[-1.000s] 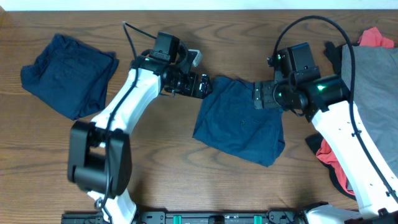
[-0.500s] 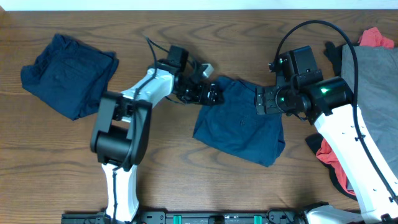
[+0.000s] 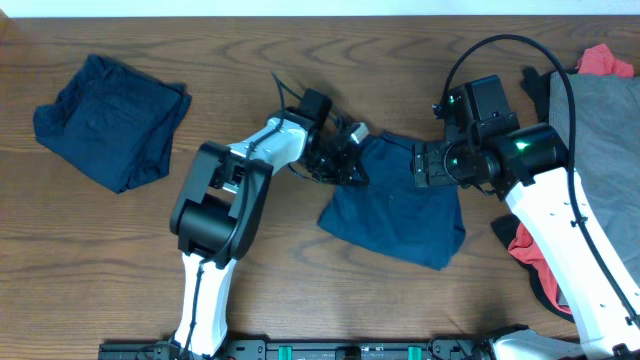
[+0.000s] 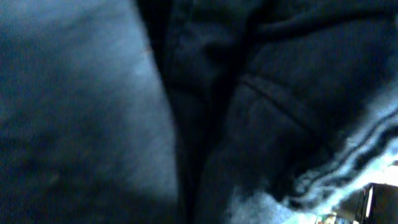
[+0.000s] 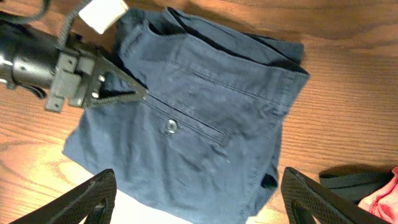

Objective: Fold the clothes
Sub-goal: 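Carry the folded navy shorts left with the left gripper onto the navy pile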

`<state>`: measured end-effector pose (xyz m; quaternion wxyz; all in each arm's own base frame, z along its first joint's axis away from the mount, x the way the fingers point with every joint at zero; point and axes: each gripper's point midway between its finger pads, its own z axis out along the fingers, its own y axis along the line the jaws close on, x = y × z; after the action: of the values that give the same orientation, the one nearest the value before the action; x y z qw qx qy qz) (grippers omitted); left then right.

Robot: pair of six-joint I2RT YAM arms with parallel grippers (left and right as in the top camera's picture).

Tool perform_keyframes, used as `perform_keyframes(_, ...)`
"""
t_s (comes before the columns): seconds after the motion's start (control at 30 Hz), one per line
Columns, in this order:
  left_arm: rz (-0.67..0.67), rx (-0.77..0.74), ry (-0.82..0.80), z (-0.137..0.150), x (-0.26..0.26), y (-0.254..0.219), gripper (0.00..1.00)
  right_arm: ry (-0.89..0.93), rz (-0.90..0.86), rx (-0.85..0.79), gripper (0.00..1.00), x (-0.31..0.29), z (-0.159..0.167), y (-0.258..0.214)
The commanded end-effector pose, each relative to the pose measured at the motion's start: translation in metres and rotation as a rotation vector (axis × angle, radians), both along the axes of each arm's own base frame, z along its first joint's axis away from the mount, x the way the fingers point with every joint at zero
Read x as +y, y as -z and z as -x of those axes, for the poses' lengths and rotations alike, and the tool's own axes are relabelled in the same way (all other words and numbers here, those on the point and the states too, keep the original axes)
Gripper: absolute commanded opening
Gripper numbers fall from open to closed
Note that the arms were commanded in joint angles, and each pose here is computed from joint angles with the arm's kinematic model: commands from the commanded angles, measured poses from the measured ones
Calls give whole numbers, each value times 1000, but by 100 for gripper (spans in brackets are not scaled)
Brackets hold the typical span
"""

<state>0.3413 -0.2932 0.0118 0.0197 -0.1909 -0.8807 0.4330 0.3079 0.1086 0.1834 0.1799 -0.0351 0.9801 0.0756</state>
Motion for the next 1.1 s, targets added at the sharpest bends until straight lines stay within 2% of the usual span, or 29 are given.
perform_keyframes(0.0,-74,-125,-140,-49,32,-33,6,0,8,-18,81,0,2,-6)
perform_keyframes(0.13,-184,-297,-314,-91,84,-82,6,4,19,-16,81,-2,3,-5)
perform_keyframes(0.3,-294,-528,-595,-132,184,-167,5,7,27,-13,80,-4,4,-5)
perform_keyframes(0.5,-281,-750,-919,-157,307,-256,6,7,29,-6,79,-4,5,-4)
perform_keyframes(0.6,-282,-784,-1050,-161,359,-270,6,7,30,-4,79,-4,6,-4)
perform_keyframes(0.73,-304,-815,-1140,-165,405,-270,5,8,30,-3,79,-5,6,-4)
perform_keyframes(1.07,-301,-855,-1192,-180,433,-264,6,25,22,-2,78,-4,5,-4)
